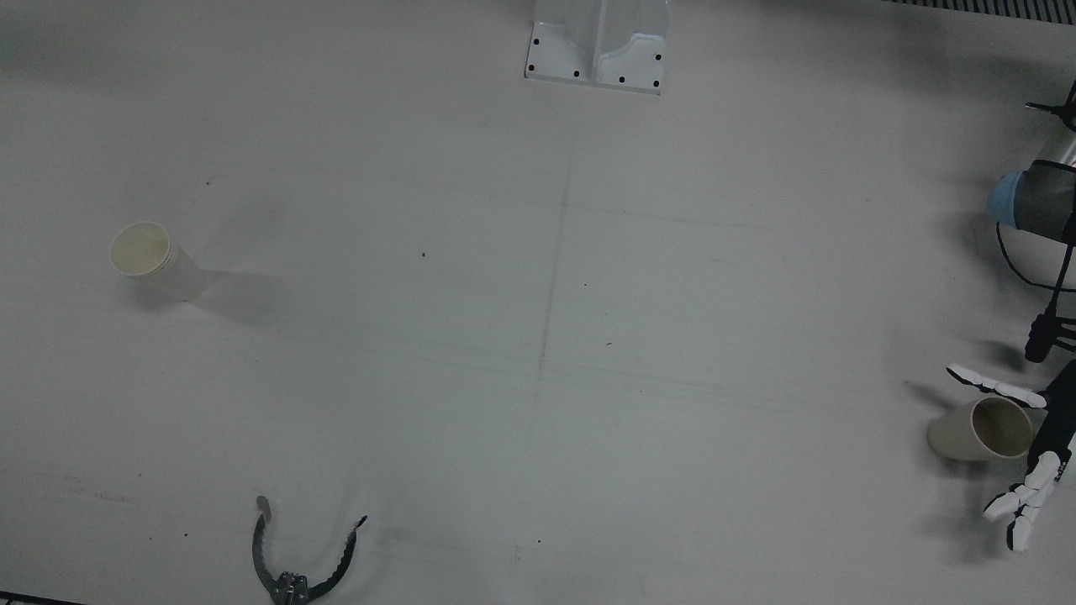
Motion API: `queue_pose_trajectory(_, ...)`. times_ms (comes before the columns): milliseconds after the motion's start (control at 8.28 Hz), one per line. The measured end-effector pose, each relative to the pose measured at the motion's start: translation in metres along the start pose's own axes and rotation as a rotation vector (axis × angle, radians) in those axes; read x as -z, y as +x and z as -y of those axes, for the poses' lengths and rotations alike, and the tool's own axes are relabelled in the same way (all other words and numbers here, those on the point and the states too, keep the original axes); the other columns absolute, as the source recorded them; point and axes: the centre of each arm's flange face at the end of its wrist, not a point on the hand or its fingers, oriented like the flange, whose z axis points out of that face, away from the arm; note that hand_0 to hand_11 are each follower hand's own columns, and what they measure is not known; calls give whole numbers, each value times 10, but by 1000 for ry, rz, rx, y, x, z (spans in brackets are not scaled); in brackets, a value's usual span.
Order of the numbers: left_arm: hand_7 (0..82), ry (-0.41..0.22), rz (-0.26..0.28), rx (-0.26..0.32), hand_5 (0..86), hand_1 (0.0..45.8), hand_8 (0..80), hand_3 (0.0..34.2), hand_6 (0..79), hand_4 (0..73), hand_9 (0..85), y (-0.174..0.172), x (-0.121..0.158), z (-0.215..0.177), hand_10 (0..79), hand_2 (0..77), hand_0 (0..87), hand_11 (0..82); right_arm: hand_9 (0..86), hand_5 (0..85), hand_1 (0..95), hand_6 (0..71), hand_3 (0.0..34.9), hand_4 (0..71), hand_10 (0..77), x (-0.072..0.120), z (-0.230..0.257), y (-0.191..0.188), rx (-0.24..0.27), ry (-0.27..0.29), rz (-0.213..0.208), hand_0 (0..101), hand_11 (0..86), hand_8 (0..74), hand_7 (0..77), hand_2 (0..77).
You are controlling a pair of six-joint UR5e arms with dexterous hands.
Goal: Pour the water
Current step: 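Close the left hand fingers around the white paper cup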
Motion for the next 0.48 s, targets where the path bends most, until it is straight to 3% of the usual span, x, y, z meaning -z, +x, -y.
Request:
queue_pose_trajectory(242, 33, -1, 1, 0, 125, 158, 16, 73, 0, 109, 33, 0, -3, -1, 0, 11, 540, 11, 5, 98, 98, 5, 70, 87, 5, 0, 0, 0, 0, 1, 0, 472, 5, 5, 49, 16)
queue_pose_trajectory(483, 33, -2, 4, 0, 240, 153, 16, 14, 0, 131, 33, 0, -3, -2, 0, 11, 540, 5, 5, 98, 115, 5, 70, 87, 5, 1, 1, 0, 0, 2, 0, 473, 5, 5, 49, 22)
